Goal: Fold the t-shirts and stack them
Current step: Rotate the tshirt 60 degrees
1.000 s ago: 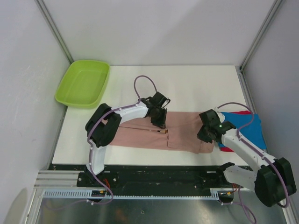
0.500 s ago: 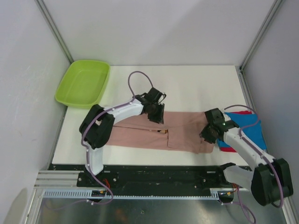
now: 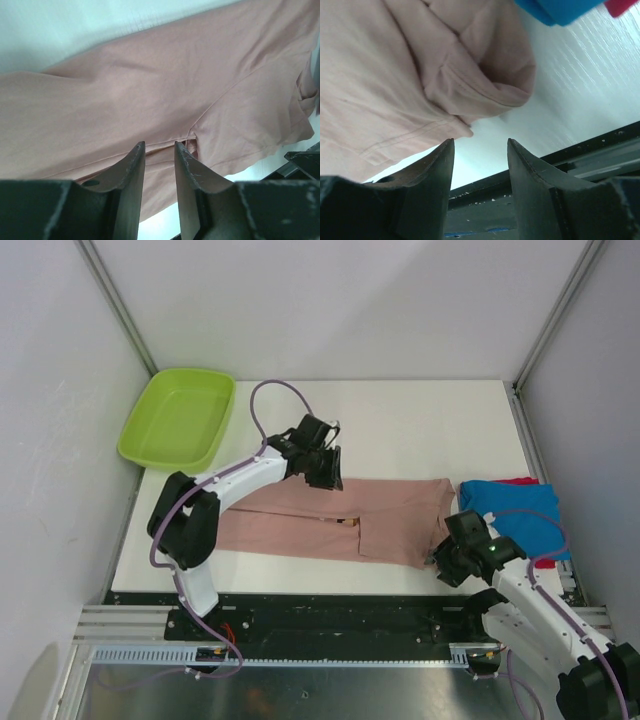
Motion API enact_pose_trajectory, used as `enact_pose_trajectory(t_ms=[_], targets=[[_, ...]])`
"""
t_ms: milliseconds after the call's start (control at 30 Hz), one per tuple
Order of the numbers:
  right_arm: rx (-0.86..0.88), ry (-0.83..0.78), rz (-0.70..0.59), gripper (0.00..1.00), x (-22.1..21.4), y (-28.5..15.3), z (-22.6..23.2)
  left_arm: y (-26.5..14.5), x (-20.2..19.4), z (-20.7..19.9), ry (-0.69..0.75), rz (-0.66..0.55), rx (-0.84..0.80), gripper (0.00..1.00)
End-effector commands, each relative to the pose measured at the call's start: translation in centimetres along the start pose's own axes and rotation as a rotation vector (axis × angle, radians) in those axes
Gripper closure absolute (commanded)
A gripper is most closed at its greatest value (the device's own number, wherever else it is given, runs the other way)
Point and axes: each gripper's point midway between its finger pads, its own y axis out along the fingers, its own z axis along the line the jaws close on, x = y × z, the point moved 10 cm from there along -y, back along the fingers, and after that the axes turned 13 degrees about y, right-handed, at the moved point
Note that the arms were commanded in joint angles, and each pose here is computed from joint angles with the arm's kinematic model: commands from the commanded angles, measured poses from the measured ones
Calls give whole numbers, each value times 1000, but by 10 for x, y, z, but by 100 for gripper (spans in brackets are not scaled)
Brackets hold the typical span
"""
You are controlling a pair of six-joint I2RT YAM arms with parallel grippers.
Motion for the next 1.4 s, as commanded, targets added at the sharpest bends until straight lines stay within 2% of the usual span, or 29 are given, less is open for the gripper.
enact_pose_trajectory(t_ms=[0,400,733,833,1000,1200,1367], targets=[[-10,116,-7,48,-3,6,-3,-18,2,-4,40,-37,-25,65],[36,180,-113,47,4,22,0,-24,-4,4,36,-33,-17,65],[1,116,-145,50,8,36,17,-26,-9,14,11,-27,7,66],[-38,89,-150,55,11,43,24,-30,-11,23,-28,-33,33,66],[-60,71,-154,71,17,51,32,-39,-16,38,-95,-49,71,67],[-48,76,-145,78,32,60,47,-40,-23,42,-119,-41,86,67],[-10,71,-163,84,59,68,89,-45,-25,44,-135,-53,106,67]])
